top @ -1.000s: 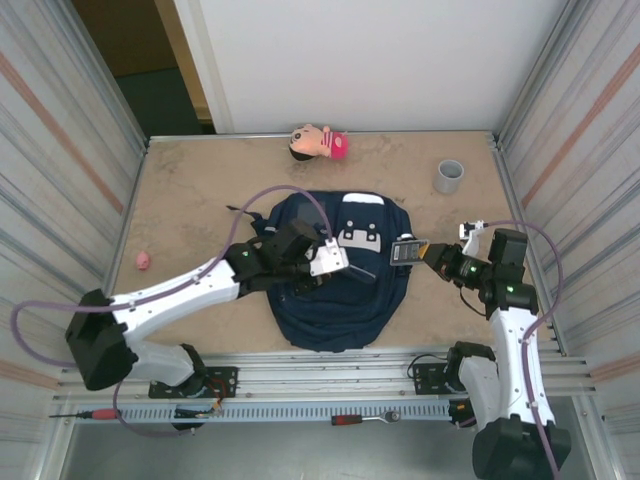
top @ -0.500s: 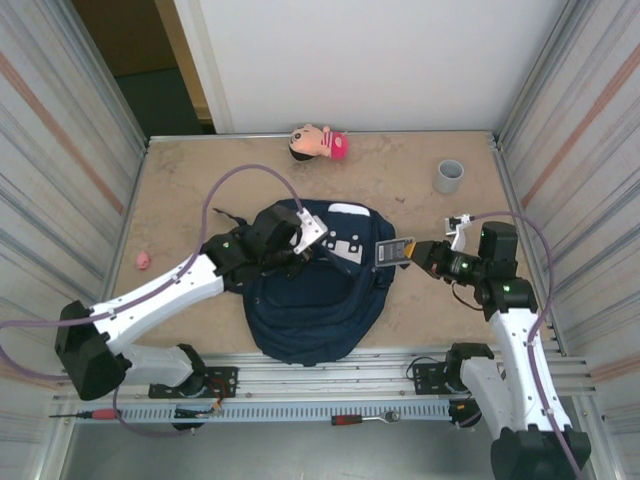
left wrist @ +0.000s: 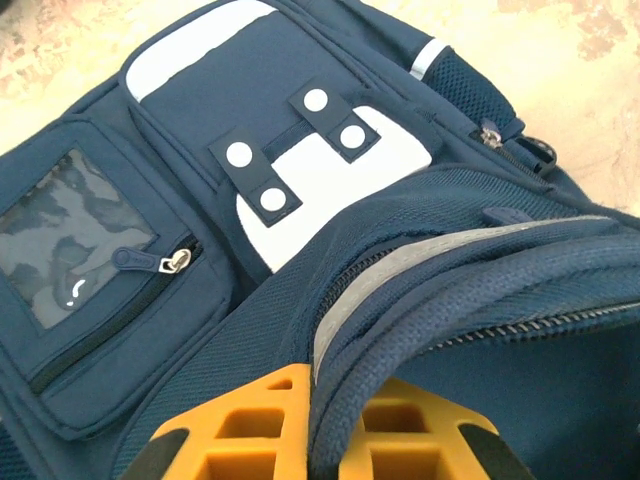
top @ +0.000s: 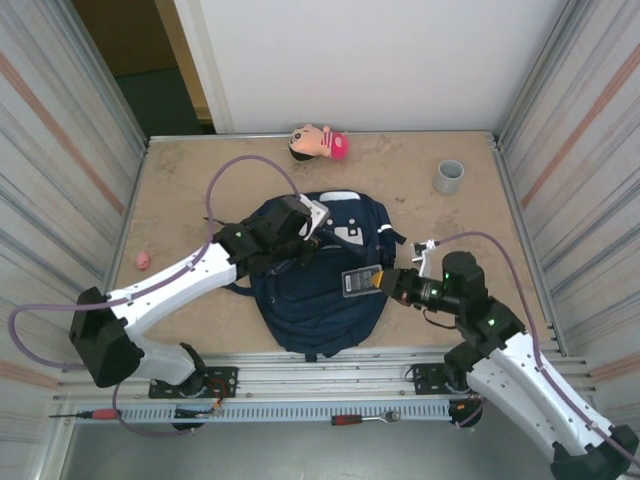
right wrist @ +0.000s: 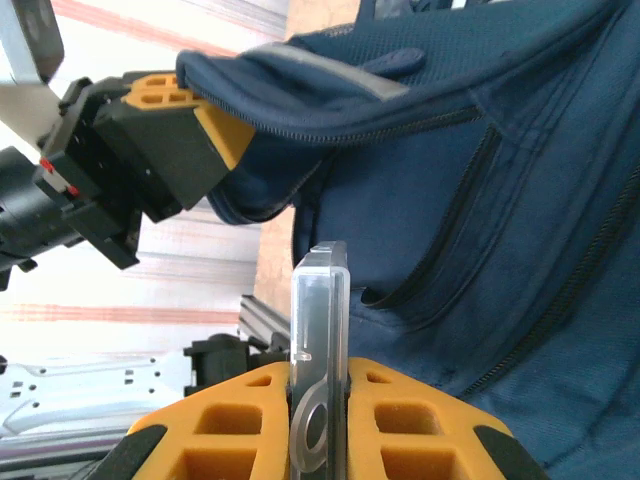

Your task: Pack the student bag

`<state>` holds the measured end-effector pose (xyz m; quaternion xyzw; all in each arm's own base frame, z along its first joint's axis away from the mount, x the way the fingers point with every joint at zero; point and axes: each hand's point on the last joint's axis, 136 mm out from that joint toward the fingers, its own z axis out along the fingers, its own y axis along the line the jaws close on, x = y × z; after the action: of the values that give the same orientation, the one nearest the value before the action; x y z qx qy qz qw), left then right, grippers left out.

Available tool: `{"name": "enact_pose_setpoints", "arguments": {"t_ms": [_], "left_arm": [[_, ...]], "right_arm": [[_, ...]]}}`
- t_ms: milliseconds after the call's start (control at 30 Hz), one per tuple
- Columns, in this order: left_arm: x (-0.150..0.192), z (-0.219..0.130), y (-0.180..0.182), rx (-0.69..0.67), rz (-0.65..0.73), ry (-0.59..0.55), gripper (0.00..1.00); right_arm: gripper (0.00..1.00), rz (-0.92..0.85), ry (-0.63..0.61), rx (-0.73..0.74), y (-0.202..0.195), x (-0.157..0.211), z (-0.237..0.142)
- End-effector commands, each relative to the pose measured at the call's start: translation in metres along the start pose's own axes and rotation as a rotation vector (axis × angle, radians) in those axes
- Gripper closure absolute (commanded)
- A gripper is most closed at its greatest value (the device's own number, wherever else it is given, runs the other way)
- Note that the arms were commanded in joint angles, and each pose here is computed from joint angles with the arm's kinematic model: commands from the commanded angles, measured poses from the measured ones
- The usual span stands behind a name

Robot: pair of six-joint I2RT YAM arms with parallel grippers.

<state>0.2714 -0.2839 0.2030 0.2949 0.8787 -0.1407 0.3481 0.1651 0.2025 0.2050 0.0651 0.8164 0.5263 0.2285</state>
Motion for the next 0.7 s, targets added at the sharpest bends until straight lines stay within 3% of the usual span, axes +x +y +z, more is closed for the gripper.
{"name": "enact_pose_setpoints", "arguments": {"t_ms": [0, 400, 567, 667], "left_arm": [[-0.050, -0.011, -0.009, 0.065, -0.100, -0.156, 1.00], [-0.053, -0.012, -0.016, 0.105, -0.098, -0.168, 1.00], [-0.057, -0.019, -0.017, 0.126, -0.097, -0.193, 1.00], [-0.057, -0.021, -0.017, 0.131, -0.100, -0.204, 1.00]], "right_arm": [[0.99, 0.076, -0.183, -0.045, 0.014, -0.025, 0.008], [1.00, 0.113, -0.210, -0.080, 0.037, -0.027, 0.086], [1.00, 0.135, -0.245, -0.007, 0.022, -0.040, 0.111], [0.93, 0.158, -0.229, 0.029, 0.012, -0.045, 0.119]]}}
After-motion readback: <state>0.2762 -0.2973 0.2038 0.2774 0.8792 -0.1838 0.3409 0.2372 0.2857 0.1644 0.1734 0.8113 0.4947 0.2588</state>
